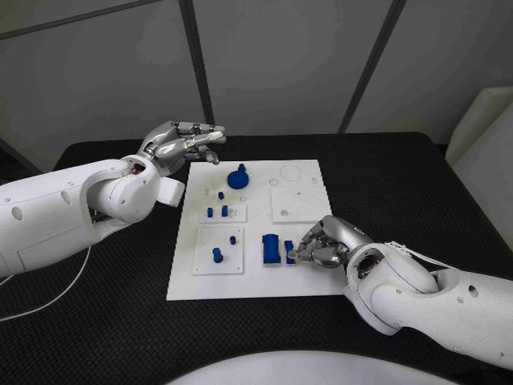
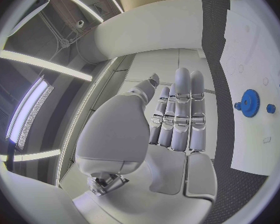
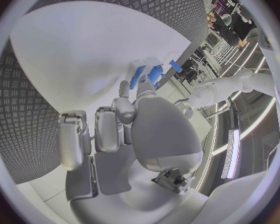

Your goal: Assemble the parts on the task board

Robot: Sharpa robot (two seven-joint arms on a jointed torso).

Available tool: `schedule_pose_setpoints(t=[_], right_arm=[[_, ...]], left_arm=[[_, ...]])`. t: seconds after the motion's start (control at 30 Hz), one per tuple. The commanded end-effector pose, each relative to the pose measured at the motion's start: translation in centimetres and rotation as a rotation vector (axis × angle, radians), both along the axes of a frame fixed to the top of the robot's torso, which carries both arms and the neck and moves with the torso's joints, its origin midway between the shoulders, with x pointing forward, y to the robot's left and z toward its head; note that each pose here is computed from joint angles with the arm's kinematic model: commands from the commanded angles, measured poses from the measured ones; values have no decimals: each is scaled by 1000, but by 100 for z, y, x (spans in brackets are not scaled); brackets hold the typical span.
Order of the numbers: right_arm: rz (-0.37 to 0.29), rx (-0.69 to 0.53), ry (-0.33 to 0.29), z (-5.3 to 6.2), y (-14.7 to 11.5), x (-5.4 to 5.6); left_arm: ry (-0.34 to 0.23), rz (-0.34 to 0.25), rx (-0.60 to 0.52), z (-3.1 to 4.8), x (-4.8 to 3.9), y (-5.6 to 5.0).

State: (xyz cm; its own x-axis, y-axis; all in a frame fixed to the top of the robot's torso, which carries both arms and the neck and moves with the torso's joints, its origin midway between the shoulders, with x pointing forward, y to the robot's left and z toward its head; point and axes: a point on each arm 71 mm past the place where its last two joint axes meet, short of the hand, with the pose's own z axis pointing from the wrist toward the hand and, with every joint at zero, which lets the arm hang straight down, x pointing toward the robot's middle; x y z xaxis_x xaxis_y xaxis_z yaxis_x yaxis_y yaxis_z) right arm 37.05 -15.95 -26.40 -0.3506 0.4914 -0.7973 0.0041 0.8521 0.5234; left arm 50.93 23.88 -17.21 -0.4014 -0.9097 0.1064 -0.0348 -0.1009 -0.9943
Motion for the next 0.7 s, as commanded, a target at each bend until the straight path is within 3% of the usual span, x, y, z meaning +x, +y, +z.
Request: schedule_pose_setpoints(t=[0.03, 0.7], right_arm=[[11, -5, -8, -6, 2, 23], [35, 20, -58, 49, 57, 10]], left_arm=[[-2, -7, -6, 12, 1, -13], [-4, -9, -8, 12, 4, -18]])
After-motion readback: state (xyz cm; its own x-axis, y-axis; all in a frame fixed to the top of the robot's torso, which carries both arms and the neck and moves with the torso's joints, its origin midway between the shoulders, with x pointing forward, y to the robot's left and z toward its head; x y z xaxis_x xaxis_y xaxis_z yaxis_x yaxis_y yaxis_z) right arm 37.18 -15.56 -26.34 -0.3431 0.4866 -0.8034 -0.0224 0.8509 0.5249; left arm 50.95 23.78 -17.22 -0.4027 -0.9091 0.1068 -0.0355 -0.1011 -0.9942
